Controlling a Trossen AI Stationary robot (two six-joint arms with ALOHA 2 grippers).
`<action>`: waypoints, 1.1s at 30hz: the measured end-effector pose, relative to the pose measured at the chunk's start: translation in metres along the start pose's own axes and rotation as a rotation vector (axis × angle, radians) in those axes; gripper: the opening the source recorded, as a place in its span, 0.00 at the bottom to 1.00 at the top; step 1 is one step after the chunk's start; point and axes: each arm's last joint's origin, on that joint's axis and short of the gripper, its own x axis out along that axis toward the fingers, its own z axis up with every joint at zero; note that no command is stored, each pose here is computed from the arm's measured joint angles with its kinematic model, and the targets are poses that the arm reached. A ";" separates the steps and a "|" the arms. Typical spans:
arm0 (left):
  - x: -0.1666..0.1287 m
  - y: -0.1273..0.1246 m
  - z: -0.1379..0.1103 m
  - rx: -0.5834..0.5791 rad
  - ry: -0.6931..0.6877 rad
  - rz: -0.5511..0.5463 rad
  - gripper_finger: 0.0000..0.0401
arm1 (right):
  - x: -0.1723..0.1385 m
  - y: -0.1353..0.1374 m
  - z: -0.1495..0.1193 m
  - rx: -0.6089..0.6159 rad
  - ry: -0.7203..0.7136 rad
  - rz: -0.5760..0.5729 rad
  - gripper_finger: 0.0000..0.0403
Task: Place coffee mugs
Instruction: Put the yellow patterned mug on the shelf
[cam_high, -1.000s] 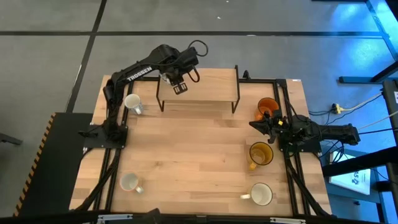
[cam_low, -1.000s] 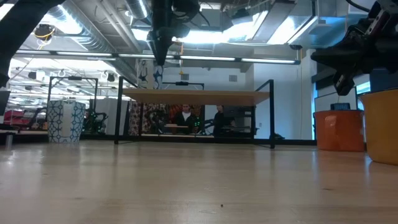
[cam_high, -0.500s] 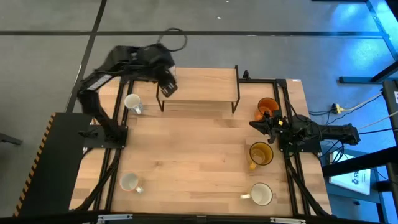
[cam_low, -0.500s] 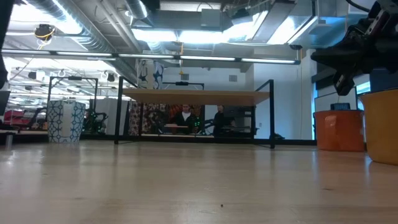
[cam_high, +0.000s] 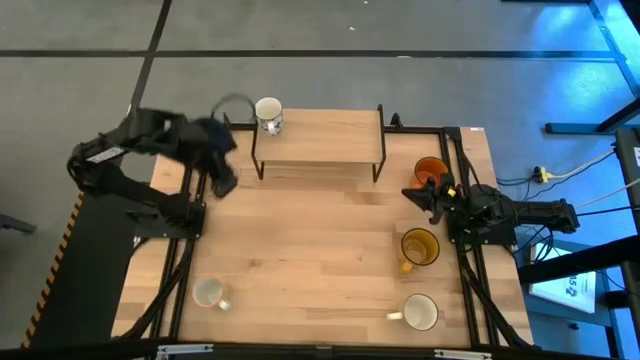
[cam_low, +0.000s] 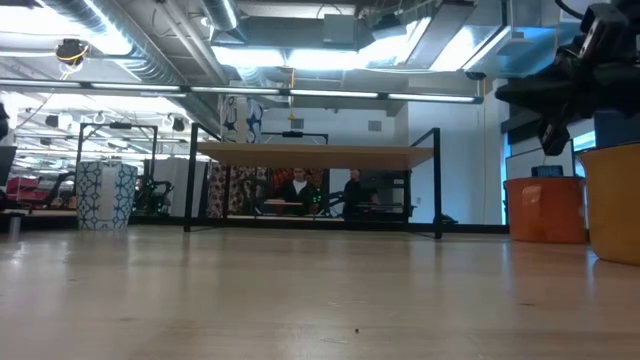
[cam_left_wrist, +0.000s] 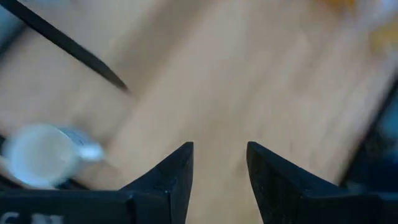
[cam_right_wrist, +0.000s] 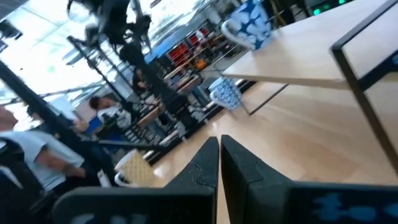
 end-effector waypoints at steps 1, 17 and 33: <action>0.006 -0.003 -0.008 0.015 0.037 -0.011 0.36 | 0.000 0.000 0.000 0.000 -0.007 -0.008 0.01; 0.087 -0.067 -0.123 0.240 0.449 -0.161 0.35 | 0.004 -0.004 -0.004 0.039 0.006 -0.098 0.01; 0.140 -0.071 -0.207 0.134 0.487 -0.104 0.35 | 0.009 -0.008 -0.009 0.027 0.039 -0.174 0.01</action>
